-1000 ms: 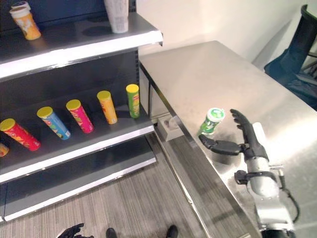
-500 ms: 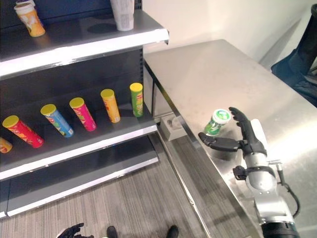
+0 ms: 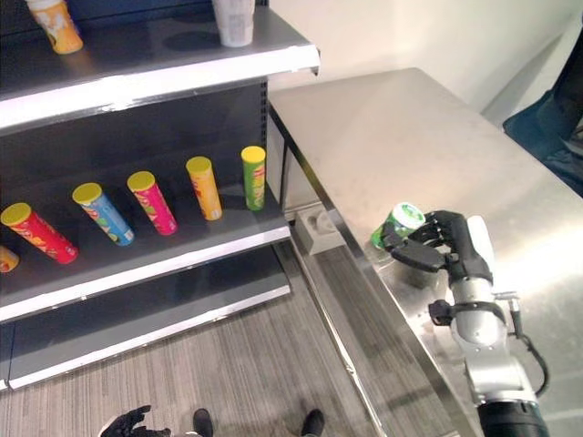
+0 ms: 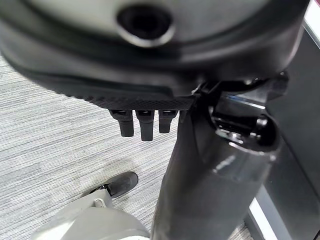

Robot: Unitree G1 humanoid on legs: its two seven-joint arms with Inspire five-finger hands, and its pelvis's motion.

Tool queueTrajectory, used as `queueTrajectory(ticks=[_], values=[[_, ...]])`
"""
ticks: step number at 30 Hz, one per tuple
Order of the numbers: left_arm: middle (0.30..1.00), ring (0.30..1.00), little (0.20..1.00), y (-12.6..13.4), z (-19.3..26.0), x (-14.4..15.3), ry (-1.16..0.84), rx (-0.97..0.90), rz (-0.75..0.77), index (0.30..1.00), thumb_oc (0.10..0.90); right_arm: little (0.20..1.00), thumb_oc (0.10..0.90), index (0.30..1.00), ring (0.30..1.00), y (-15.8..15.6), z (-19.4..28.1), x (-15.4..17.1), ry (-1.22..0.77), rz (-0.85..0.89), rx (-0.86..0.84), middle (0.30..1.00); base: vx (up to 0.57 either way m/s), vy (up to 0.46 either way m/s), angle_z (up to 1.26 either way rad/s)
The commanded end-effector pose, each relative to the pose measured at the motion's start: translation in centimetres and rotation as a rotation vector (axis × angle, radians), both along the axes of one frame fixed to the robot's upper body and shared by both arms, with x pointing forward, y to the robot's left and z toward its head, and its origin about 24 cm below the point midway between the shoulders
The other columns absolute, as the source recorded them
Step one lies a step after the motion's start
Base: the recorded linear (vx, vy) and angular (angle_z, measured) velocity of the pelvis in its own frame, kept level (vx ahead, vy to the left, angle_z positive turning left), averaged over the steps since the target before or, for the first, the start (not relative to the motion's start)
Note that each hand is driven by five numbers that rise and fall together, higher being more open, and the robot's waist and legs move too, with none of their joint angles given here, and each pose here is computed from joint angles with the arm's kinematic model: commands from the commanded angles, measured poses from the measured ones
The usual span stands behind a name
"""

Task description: Put the goods on the table back onto the shelves and tidy them up.

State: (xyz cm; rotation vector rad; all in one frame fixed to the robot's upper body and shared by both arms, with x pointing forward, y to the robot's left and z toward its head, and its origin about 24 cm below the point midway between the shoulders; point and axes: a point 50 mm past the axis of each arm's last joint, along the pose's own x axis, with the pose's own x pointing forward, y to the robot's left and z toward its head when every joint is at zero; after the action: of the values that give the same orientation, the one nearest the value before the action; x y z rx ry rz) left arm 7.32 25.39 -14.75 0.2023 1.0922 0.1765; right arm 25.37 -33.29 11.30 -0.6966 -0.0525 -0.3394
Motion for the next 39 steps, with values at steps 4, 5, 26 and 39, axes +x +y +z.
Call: queueTrajectory(ticks=[4,5,26,39], values=[[0.9,0.9,0.9,2.2,0.6,-0.3,0.013,0.079,-0.018,0.9,0.8,0.3,0.4,0.3,0.3,-0.1,5.9,1.2,-0.285,-0.012,-0.02,0.3,0.0,0.0,0.0],[0.9,0.9,0.9,2.2,0.6,-0.3,0.013,0.079,-0.018,0.9,0.8,0.3,0.4,0.3,0.3,-0.1,5.9,1.1,-0.285,-0.012,-0.02,0.3,0.0,0.0,0.0],[0.9,0.9,0.9,1.7,0.1,-0.6,0.048,0.044,-0.058,0.9,0.8,0.3,0.4,0.3,0.3,6.5,19.5,0.2,-0.766,0.532,0.046,0.3,0.0,0.002,0.0],[0.9,0.9,0.9,2.0,0.2,-0.6,0.066,0.059,-0.109,0.9,0.8,0.3,0.4,0.3,0.3,12.5,25.2,2.1,-0.823,0.82,0.027,0.3,-0.03,0.064,0.09]])
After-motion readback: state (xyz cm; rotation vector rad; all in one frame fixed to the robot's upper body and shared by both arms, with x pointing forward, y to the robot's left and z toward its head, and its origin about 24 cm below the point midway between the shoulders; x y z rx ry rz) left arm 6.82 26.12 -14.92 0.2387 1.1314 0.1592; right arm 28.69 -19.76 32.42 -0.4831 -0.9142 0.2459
